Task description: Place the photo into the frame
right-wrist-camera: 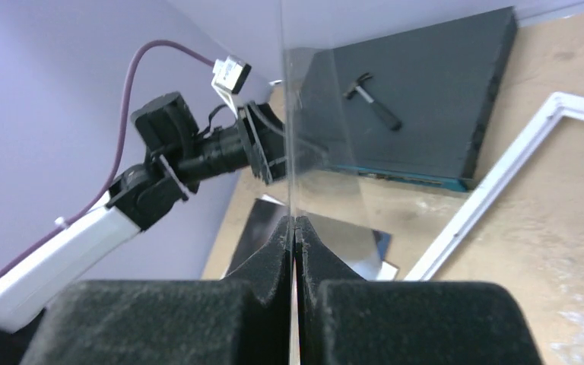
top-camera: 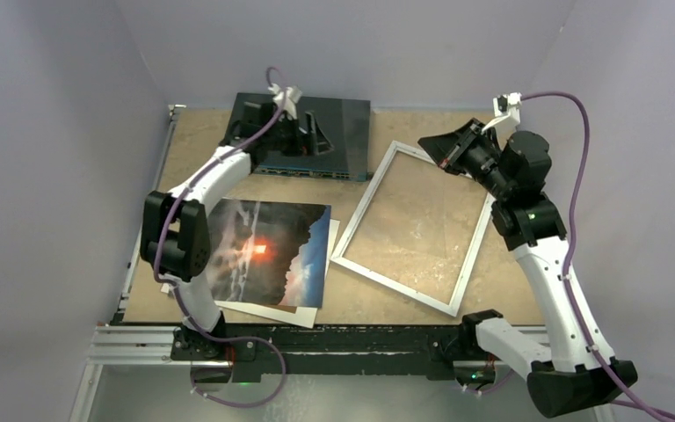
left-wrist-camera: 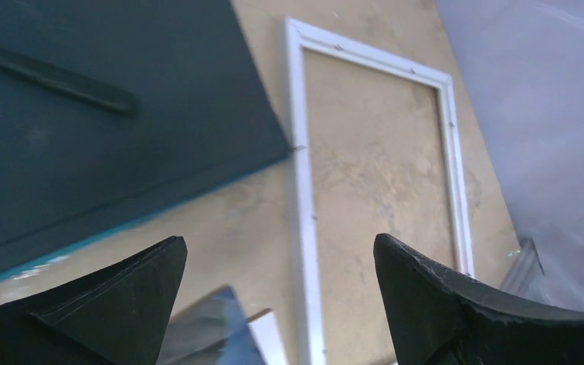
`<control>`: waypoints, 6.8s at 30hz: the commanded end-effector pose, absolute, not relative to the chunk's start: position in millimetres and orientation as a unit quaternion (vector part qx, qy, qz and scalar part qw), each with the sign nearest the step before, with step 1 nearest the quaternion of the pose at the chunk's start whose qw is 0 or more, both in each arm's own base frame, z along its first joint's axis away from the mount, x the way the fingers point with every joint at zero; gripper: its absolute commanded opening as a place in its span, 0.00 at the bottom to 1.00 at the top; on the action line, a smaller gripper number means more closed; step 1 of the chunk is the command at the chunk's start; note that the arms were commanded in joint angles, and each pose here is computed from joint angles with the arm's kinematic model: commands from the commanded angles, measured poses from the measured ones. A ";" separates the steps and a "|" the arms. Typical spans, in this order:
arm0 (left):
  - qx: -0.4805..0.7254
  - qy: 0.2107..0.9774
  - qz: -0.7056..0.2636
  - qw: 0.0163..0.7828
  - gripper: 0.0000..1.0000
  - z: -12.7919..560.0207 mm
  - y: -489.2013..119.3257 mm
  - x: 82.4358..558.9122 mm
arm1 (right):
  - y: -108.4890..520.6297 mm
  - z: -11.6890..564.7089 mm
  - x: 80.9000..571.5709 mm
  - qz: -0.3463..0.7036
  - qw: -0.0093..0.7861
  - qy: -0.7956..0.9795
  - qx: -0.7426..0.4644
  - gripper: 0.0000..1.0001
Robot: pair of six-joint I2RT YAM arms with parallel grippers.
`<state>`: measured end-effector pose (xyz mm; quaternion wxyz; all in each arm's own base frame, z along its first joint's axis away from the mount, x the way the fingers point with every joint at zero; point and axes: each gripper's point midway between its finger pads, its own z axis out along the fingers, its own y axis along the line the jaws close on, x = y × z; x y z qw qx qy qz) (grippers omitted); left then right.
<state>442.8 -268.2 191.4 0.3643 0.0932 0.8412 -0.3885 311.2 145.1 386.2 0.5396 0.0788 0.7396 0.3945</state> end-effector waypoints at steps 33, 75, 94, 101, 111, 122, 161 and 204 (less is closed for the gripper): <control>0.074 0.872 -0.313 0.370 0.91 173.4 -169.0 448.9 | 39.0 126.1 324.8 0.065 0.443 0.859 0.248 0.00; 0.190 0.873 -0.332 0.304 0.86 138.7 -245.8 394.5 | 17.5 116.6 330.9 0.044 0.435 0.864 0.251 0.00; 0.272 0.860 -0.354 0.247 0.69 84.7 -317.0 352.8 | 16.6 92.1 318.7 0.041 0.416 0.870 0.261 0.00; 0.281 0.865 -0.340 0.240 0.76 69.2 -323.5 350.0 | 15.8 87.8 317.7 0.041 0.418 0.868 0.267 0.00; 0.286 0.877 -0.314 0.227 0.74 46.0 -320.0 346.4 | 14.3 66.4 309.9 0.035 0.395 0.871 0.292 0.00; 0.288 0.868 -0.323 0.244 0.70 61.6 -322.1 346.9 | 8.3 58.6 308.9 0.013 0.377 0.871 0.313 0.03; 0.298 0.858 -0.317 0.272 0.70 80.1 -320.0 350.5 | -3.3 77.5 305.6 -0.007 0.384 0.860 0.336 0.93; 0.291 0.856 -0.324 0.277 0.68 92.3 -315.8 351.8 | -36.6 78.5 314.3 -0.052 0.382 0.838 0.386 0.99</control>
